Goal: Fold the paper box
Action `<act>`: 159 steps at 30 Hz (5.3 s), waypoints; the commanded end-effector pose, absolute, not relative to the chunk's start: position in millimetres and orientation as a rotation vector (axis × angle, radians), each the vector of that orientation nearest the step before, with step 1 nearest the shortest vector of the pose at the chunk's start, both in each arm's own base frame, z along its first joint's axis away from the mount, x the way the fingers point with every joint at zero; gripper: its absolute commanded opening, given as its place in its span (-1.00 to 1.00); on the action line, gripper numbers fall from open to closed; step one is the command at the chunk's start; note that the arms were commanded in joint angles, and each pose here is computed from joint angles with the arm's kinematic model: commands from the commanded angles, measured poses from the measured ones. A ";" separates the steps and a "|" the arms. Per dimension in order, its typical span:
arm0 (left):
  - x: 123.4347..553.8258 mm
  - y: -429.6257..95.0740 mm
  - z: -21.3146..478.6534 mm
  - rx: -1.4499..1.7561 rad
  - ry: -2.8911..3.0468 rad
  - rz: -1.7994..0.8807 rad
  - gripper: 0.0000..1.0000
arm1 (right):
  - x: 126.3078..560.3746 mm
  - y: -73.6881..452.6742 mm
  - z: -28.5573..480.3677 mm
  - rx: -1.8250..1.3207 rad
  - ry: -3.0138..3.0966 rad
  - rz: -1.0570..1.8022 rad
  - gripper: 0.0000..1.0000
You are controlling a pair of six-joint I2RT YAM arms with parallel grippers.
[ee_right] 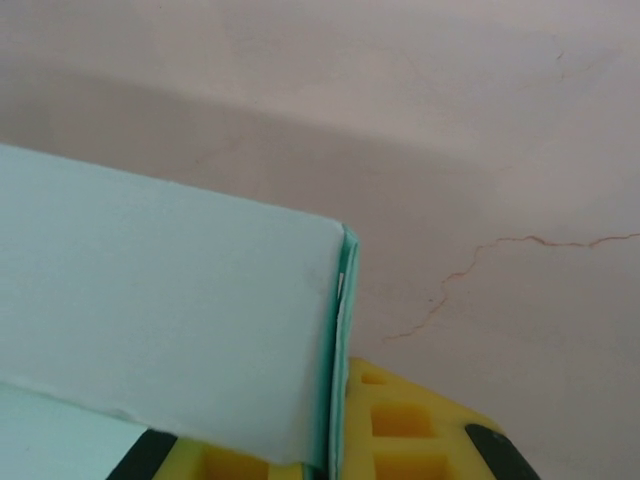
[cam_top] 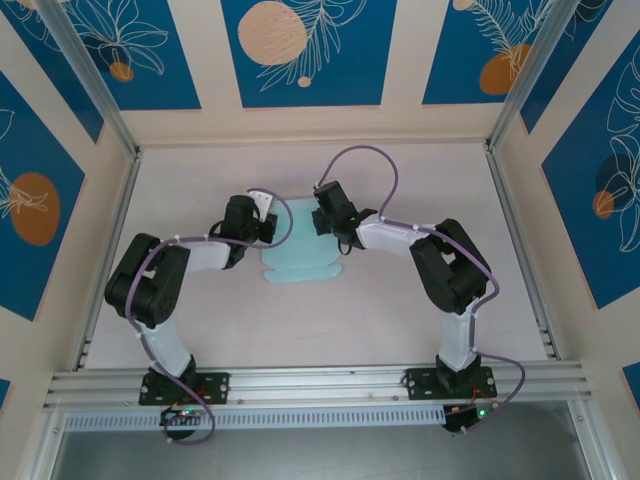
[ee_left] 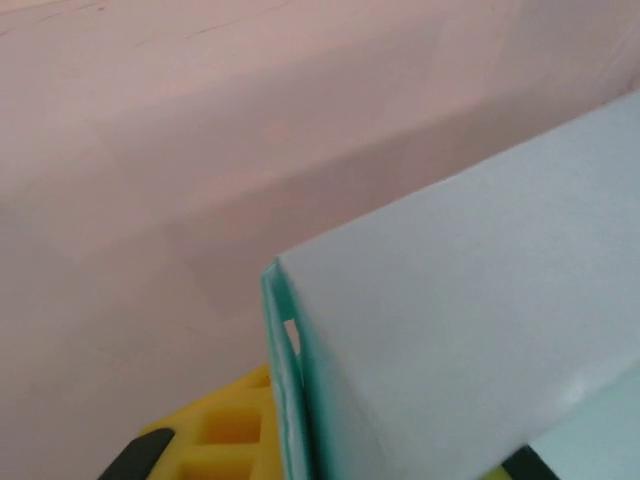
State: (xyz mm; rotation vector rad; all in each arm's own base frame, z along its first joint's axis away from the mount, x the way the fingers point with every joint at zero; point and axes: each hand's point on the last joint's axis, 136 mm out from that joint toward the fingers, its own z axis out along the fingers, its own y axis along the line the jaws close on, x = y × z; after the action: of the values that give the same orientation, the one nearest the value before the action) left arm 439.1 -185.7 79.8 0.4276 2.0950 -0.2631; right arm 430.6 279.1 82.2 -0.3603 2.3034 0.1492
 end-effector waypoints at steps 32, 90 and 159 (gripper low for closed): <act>349.9 -164.7 88.4 0.002 2.599 -0.356 -0.97 | 302.7 236.4 70.7 -0.415 3.036 -0.360 -0.87; 364.9 -121.8 67.7 0.046 2.574 0.374 -0.61 | 299.0 245.0 44.5 -0.432 3.061 -0.514 -0.81; 345.4 -160.7 107.0 -0.018 2.505 -0.501 0.14 | 386.3 286.7 182.1 -0.539 2.768 -0.006 0.32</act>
State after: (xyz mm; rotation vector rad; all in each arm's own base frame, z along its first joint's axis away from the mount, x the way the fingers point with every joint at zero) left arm 342.1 -159.9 114.8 -0.0370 2.4922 -0.4782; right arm 391.2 286.9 127.7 -0.5938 2.8587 -0.0883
